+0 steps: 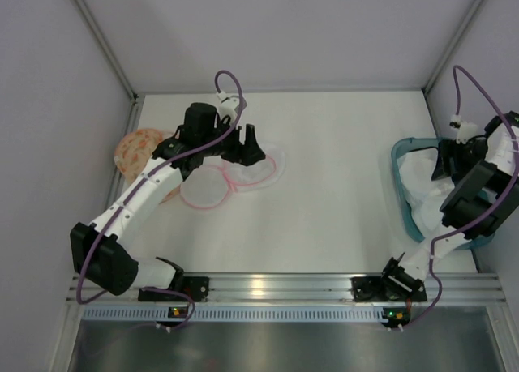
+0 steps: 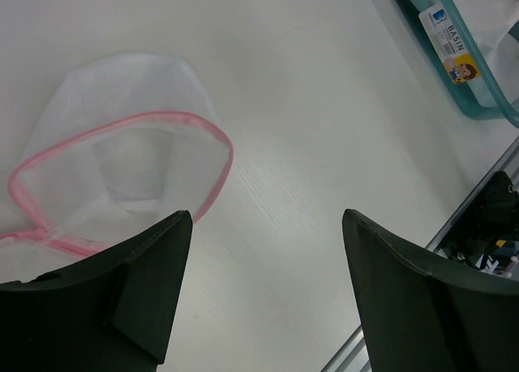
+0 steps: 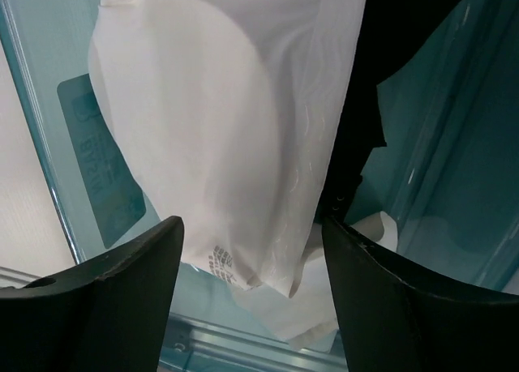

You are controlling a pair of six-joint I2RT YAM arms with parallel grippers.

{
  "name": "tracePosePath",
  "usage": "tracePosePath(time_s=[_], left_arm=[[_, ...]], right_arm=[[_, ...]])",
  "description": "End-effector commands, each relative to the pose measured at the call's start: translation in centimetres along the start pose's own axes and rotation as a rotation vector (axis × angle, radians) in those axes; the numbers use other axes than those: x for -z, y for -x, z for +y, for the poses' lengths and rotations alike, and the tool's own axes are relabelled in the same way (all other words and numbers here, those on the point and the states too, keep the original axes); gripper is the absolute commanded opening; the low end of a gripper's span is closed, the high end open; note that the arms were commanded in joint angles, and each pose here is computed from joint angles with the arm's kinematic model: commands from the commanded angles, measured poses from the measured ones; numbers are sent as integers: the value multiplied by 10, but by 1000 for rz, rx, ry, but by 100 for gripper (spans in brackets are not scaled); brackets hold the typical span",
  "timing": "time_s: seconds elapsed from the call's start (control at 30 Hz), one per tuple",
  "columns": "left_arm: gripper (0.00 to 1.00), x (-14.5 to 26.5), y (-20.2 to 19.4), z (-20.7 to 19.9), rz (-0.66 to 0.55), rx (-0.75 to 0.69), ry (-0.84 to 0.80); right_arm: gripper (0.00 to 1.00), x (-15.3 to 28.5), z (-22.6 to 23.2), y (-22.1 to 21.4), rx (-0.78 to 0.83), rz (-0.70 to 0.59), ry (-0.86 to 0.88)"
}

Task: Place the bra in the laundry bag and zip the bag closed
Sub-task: Pick up the bra from the bin.

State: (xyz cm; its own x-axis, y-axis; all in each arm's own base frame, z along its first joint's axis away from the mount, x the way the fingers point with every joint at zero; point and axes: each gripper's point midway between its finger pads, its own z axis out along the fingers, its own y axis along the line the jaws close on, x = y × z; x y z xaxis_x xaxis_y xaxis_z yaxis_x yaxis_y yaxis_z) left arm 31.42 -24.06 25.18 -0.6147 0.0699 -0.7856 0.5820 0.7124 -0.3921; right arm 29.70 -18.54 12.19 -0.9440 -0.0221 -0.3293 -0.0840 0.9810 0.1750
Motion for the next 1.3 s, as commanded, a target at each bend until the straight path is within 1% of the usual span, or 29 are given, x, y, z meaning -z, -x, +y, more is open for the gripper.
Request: tracePosePath(time_s=[0.0,0.03,0.1,0.13,0.2,0.23,0.27,0.3,0.33,0.5,0.67,0.73,0.77,0.8,0.9,0.97,1.0,1.07,1.13,1.27], left_arm=[[80,10,6,3,-11,-53,20],[80,11,6,5,-9,-65,32],[80,12,8,9,-9,-76,58],[80,13,8,10,-9,-81,65],[80,13,9,12,-9,-85,72],[80,13,9,12,-11,-86,77],[80,14,10,12,-14,-88,78],[80,15,11,13,-17,-89,85],[80,15,11,13,-18,-88,85],[80,19,13,14,-32,-89,104],[82,25,23,17,-63,-102,134],[83,28,27,17,-75,-103,139],[85,29,32,17,-86,-105,141],[85,31,34,19,-92,-98,147],[86,36,42,24,-112,-69,148],[88,40,48,26,-125,-62,139],[88,41,49,27,-127,-61,140],[89,43,52,27,-135,-62,137],[90,44,54,27,-141,-63,139],[97,48,53,28,-148,-60,142]], right_arm=[[69,-7,7,-1,14,-11,73],[67,-7,9,-3,12,-5,83],[57,-5,15,-2,29,-14,111],[45,-1,20,-4,31,-11,122],[34,3,25,-4,51,-18,140],[26,8,27,-4,58,-28,136],[11,12,29,-4,67,-29,133],[4,17,31,-3,77,-36,128],[0,25,34,-1,89,-53,115],[0,64,51,4,198,-129,83],[0,111,79,15,371,-271,43],[0,128,95,16,414,-313,44],[0,138,102,23,443,-357,43],[0,145,107,25,452,-381,38],[0,170,135,27,564,-472,5],[0,174,153,27,634,-506,21],[0,180,169,26,701,-534,22],[0,180,194,27,780,-573,78],[0,185,216,26,825,-608,114],[0,191,269,24,933,-661,252]])
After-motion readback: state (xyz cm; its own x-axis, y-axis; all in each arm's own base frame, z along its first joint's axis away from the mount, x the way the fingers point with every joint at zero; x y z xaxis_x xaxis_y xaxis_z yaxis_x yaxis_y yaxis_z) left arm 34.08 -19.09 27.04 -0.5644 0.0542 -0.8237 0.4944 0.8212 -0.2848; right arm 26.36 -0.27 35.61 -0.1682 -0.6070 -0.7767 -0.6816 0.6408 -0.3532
